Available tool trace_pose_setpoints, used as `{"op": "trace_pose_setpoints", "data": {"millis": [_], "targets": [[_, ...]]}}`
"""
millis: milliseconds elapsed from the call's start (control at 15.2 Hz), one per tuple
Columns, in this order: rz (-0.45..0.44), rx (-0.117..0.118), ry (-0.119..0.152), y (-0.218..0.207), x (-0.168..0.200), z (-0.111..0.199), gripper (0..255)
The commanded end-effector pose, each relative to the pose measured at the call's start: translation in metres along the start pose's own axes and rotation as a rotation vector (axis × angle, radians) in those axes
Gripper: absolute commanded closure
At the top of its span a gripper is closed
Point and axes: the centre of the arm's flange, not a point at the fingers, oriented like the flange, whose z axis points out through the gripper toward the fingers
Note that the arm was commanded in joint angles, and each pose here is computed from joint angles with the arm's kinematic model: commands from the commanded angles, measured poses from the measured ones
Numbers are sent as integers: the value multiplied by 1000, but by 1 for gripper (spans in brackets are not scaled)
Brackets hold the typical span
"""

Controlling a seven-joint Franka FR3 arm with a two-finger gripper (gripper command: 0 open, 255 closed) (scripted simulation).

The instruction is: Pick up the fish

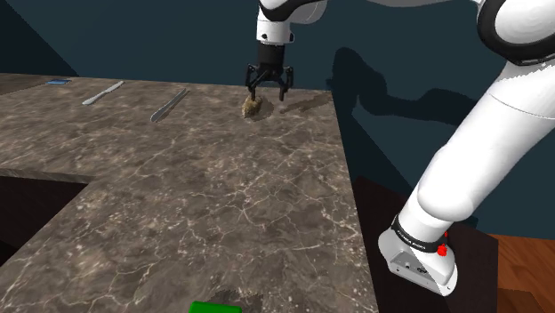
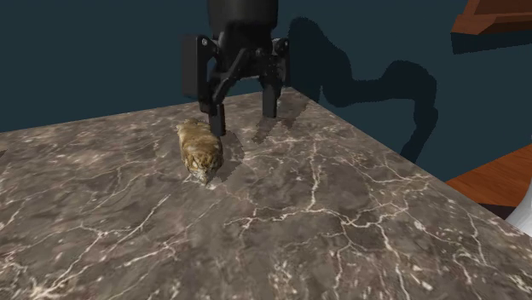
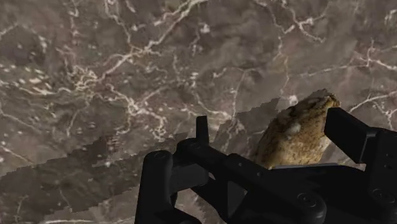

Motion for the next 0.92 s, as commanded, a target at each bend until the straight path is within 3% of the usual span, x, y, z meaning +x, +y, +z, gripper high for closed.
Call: {"op": "trace_pose_setpoints", "data": {"millis": [0,264,858], "targets": [[54,5,12,-10,23,-1,0],[156,15,36,-26,69,-3,0],[163,16,37,-22,76,36,0]]}}
